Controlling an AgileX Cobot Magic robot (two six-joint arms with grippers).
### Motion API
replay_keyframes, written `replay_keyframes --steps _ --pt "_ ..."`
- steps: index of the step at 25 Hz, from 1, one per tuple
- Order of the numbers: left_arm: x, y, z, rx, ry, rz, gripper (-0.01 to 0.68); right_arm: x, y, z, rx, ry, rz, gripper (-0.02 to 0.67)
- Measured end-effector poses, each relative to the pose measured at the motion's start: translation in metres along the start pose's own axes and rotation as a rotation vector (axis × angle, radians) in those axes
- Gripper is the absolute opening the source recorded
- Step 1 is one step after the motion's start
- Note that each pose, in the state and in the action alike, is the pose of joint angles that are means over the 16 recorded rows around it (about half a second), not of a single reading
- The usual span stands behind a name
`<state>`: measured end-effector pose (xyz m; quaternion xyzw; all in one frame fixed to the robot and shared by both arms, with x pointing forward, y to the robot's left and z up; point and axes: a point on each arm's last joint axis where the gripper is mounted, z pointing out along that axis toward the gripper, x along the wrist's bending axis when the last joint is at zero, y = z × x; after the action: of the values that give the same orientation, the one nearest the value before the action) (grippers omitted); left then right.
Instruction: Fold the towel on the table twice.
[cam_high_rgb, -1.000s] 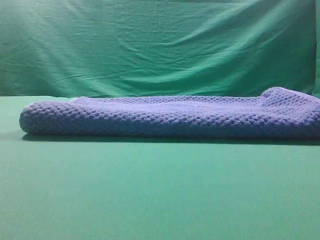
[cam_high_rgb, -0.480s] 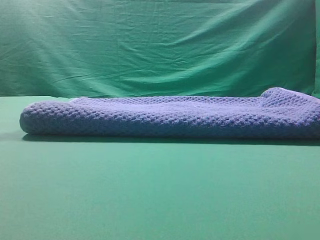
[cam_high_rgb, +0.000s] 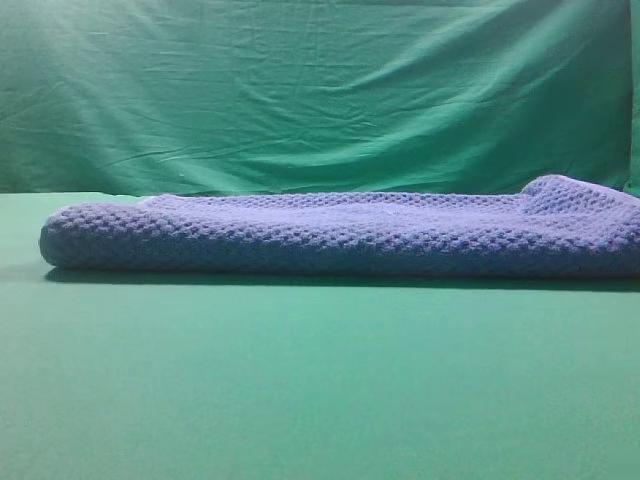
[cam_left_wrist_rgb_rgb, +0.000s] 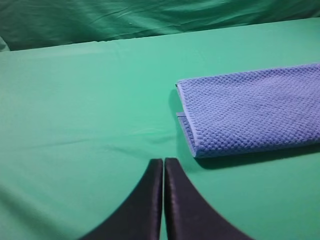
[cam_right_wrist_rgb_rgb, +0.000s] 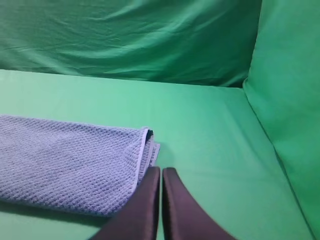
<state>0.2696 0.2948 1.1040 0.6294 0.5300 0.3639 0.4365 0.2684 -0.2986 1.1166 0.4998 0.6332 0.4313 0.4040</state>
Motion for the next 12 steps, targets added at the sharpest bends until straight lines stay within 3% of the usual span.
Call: replay_keyframes --steps 12 --pt "0.002 -0.052 0.011 -0.064 0.022 -0.006 0.000 0.005 -0.056 0.011 -0.074 0.005 -0.023 0.000"
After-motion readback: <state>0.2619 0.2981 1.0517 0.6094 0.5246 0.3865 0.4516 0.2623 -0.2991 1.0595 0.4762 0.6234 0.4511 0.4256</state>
